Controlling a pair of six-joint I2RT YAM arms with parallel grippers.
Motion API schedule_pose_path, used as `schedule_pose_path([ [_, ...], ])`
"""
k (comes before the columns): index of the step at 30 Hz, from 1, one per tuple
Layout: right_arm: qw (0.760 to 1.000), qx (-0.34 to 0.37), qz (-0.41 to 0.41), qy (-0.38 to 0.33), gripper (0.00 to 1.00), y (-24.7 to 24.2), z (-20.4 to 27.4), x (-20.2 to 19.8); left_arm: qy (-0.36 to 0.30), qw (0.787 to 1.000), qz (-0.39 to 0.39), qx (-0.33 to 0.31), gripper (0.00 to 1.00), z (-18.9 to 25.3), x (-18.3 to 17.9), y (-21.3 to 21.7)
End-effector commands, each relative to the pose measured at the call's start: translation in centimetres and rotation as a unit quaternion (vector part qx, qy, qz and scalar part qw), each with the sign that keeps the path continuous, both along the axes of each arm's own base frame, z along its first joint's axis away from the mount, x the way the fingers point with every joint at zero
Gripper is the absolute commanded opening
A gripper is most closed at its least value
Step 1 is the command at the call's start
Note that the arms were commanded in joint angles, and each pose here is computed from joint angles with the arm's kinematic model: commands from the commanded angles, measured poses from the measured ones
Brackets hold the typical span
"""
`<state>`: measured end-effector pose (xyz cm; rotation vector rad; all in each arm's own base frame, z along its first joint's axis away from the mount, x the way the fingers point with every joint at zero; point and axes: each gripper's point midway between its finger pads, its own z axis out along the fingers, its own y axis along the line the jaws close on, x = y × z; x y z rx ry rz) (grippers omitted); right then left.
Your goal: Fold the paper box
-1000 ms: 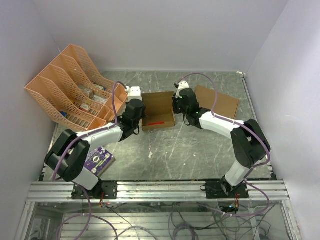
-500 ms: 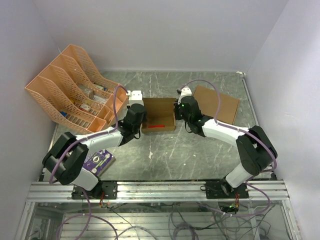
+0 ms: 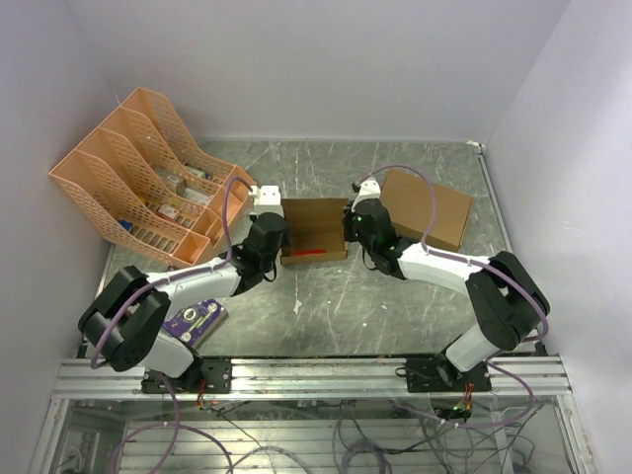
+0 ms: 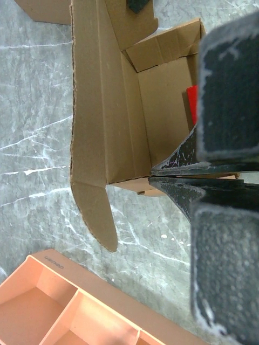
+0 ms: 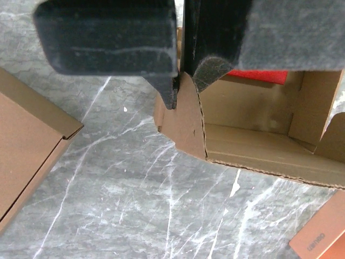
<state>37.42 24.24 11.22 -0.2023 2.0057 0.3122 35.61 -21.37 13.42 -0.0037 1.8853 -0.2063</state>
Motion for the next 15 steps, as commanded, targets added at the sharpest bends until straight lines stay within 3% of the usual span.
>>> schedule_pose_path([
  [1,1.0,0.022,-0.006,0.003,0.0,0.44,-0.25,-1.07,-0.025,0.999,-0.013,-0.031,0.07,1.45,-0.37,-1.01],
  [15,0.999,0.035,-0.012,0.018,0.0,0.3,-0.95,-1.74,-0.029,0.999,-0.018,-0.026,0.07,1.23,-0.95,-1.03],
])
